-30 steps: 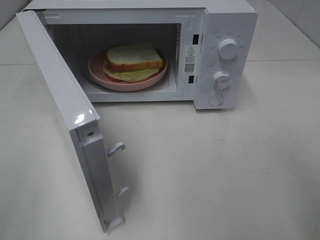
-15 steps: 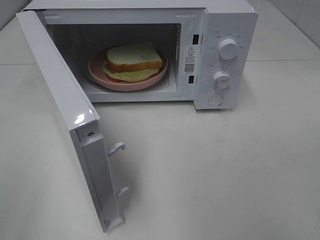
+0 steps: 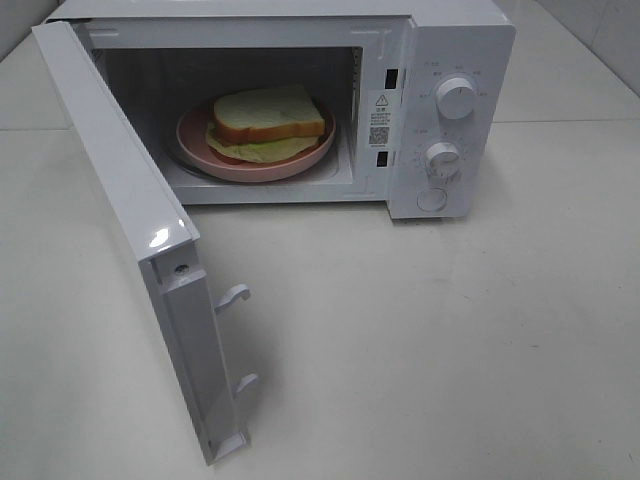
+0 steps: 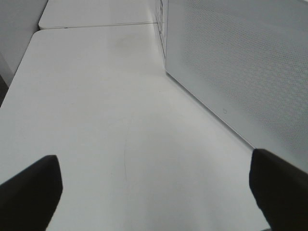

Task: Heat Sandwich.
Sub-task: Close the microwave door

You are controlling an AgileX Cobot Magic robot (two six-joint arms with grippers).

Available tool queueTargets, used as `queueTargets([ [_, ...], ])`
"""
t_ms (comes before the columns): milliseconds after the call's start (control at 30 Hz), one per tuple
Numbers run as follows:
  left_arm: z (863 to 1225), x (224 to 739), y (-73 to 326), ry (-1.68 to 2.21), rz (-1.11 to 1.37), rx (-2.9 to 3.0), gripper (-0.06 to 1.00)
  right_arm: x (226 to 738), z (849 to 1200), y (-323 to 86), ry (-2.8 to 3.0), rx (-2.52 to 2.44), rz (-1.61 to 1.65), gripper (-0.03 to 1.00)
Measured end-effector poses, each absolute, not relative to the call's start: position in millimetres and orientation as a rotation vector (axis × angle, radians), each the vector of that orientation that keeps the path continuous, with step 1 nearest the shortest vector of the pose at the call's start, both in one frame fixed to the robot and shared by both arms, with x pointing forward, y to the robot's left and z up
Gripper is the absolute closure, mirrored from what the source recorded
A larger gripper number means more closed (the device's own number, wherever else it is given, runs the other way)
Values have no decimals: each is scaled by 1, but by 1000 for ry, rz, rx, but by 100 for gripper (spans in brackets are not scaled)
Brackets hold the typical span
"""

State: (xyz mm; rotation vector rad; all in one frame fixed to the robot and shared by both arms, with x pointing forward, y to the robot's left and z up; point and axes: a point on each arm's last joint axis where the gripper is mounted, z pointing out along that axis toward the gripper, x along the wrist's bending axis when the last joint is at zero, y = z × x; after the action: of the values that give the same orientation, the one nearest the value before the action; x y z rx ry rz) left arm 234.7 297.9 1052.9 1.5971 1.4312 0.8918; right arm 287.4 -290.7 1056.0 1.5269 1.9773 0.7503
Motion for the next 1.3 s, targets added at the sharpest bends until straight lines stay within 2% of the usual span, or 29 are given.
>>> queueTargets([
  [700,1053,235,298,1431,892,1597,-5,230,1049,-297,1709,1482,887,21],
  [1300,1053,235,298,1431,892,1597,-5,228,1049,-297,1698,1477,896,21],
])
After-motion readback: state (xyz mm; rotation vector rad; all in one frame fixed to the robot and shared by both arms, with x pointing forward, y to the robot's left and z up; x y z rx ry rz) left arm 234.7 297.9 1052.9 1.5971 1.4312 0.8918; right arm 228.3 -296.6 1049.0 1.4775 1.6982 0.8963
